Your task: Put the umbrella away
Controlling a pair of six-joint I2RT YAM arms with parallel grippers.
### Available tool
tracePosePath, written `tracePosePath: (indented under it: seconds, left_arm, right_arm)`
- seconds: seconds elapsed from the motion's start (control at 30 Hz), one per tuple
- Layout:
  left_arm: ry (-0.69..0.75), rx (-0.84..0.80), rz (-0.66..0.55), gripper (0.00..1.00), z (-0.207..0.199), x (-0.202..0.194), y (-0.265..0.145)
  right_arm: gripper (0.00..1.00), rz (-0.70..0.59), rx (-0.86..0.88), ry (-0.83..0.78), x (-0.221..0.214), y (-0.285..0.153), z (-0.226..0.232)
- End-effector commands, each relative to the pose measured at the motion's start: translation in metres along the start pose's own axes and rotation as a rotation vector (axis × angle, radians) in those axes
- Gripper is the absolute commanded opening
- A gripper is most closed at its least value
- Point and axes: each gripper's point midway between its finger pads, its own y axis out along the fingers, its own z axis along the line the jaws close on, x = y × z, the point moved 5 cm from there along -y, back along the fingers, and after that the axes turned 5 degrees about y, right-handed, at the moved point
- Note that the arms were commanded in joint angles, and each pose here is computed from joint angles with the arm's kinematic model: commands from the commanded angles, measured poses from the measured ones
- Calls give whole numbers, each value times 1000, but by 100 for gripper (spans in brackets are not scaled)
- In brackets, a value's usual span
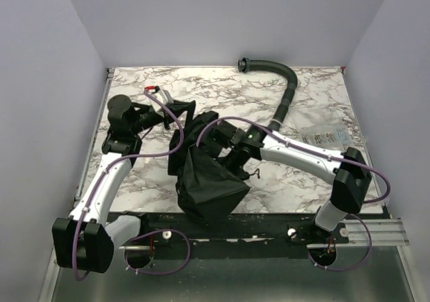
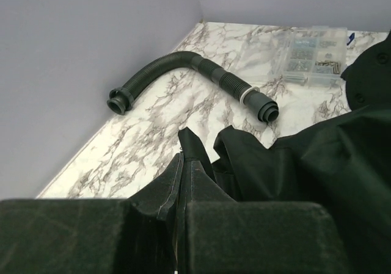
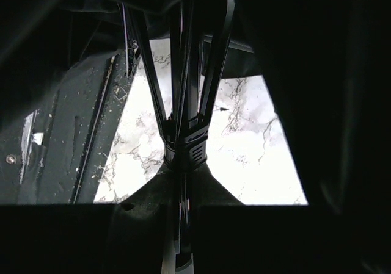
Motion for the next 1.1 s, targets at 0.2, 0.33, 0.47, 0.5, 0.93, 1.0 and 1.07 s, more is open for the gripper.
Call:
tracePosePath:
  seconds: [0.2,0.33,0.47,0.5,0.93,1.0,1.07]
  left_arm:
    - [-17,-86,-21,0,24,-7,39]
    - [-50,-103,23,0,36,-22,62]
    - [-75,-95,77,0,41,-45,73]
    - [-77,-87,93,0,42,-50,74]
    - [-174,-79,302,0,68,-112,96]
    - [-168,-79,333,0,72,-116,98]
    - [-162,-68,362,0,75,-121,98]
  right_arm:
    - [0,4,44,200,-24,-17,-56]
    - [0,37,135,257,-37,-7,-62]
    - [0,68,184,344,-62,9,-70]
    - [0,75,191,367,-69,11,-73]
    - [0,127,159,532,-122,56,-141]
    - [0,129,169,551,-126,63,-146]
    - [0,141,195,576,-133,71,-147]
